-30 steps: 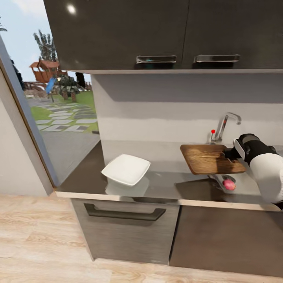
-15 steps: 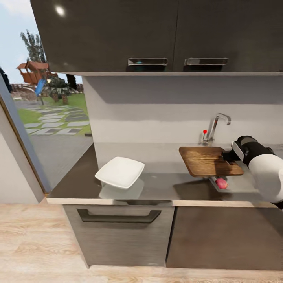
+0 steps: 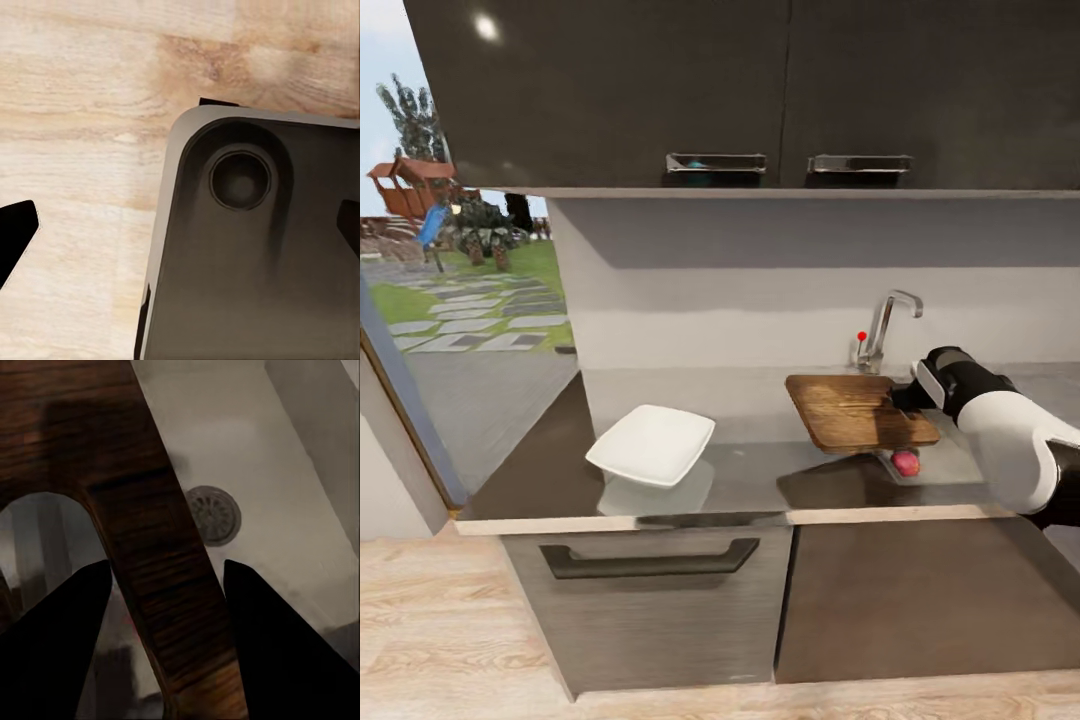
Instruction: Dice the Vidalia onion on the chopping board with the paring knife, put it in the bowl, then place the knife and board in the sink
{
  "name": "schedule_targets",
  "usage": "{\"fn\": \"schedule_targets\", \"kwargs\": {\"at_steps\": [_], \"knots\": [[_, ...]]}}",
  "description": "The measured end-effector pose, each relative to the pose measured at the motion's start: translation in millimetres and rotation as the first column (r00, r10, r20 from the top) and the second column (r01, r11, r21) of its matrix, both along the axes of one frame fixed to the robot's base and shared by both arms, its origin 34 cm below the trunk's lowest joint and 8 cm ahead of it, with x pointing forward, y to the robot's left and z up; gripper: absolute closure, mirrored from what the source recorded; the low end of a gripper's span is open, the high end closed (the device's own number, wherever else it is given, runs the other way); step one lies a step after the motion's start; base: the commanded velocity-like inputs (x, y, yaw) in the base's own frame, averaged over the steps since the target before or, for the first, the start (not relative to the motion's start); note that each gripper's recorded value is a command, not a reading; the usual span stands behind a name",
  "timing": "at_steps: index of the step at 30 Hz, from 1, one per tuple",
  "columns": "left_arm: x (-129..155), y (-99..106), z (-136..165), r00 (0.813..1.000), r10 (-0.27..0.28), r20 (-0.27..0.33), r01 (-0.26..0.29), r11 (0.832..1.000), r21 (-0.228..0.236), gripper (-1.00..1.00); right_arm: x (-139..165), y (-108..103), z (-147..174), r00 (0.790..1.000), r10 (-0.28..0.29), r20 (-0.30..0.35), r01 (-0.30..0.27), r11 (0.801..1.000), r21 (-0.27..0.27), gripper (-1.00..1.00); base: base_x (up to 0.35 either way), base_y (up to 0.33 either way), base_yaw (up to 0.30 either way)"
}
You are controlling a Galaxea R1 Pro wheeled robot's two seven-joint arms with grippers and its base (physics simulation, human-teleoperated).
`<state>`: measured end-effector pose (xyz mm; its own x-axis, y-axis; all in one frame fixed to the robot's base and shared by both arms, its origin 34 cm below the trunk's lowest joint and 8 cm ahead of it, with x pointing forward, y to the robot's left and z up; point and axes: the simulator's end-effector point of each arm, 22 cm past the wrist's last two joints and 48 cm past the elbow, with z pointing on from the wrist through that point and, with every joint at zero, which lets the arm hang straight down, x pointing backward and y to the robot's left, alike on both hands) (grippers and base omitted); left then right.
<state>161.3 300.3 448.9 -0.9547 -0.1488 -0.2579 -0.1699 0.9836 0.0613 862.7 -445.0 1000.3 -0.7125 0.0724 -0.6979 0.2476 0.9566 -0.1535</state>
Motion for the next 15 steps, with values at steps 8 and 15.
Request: {"fn": "schedule_targets", "kwargs": {"at_steps": [8, 15], "knots": [[-0.2, -0.4, -0.1, 1.000, -0.002, -0.001, 0.002, 1.000, -0.001, -1.00, 7.3, 30.8, 3.1, 1.000, 0.001, -0.008, -0.001, 0.997, -0.081, 1.00, 0.047, 0.089, -0.001], [-0.4, -0.4, -0.1, 1.000, -0.002, -0.001, 0.002, 1.000, -0.001, -1.00, 10.3, 47.4, 2.9, 1.000, 0.011, -0.008, -0.012, 0.996, -0.085, 1.00, 0.001, 0.002, 0.000]]}}
